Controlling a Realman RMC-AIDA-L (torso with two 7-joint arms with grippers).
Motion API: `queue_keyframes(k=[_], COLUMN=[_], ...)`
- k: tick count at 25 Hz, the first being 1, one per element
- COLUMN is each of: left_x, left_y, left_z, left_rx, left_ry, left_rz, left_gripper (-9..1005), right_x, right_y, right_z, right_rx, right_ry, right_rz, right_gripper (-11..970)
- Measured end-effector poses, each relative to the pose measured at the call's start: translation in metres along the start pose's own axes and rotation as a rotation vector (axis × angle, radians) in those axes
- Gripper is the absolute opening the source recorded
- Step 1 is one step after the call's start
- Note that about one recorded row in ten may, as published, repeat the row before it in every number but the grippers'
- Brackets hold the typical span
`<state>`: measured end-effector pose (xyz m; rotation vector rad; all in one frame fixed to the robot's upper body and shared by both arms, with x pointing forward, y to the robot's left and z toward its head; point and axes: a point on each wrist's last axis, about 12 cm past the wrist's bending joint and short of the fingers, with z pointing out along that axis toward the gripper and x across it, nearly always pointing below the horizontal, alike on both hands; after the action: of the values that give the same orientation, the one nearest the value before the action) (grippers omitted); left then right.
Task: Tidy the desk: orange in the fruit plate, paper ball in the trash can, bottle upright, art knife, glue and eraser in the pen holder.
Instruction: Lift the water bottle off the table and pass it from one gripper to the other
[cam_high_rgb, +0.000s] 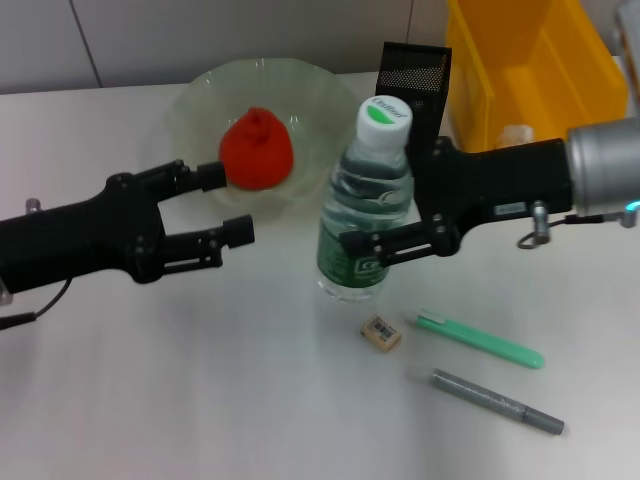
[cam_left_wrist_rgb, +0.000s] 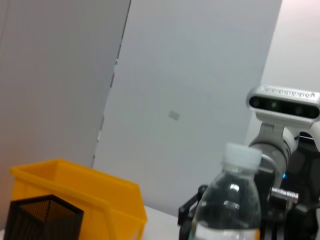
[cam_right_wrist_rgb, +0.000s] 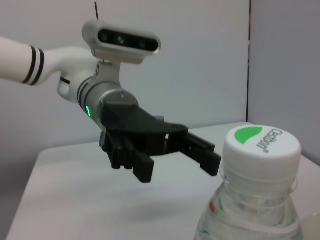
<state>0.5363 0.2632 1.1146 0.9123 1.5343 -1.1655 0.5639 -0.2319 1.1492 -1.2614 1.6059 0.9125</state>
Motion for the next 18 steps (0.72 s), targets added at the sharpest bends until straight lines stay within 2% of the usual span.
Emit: queue_keyframes(k=[6, 10, 16, 18], left_x=[-0.002, -0.003, -0.004, -0.004], left_y=[0.01, 0.012, 0.011, 0.01], left_z=[0.009, 0.014, 0.017, 0.017], left_rx=[-0.054, -0.051, -0.034, -0.024], left_ry=[-0.01, -0.002, -0.003, 0.001], left_rz=[0.007, 0.003, 0.007, 0.018], left_gripper=[836, 836, 836, 836], right_x=[0.004, 0.005, 0.002, 0.001], right_y=[-0.01, -0.011, -0.01, -0.01], right_z=[0.029, 0.044, 0.07, 0.072], right_rx=[-0.023, -0.035, -0.065, -0.067], right_ry=[0.051, 0.081, 0.113, 0.114], right_rz=[-0.029, -0.043, -0.057, -0.059], right_gripper=[767, 767, 767, 767])
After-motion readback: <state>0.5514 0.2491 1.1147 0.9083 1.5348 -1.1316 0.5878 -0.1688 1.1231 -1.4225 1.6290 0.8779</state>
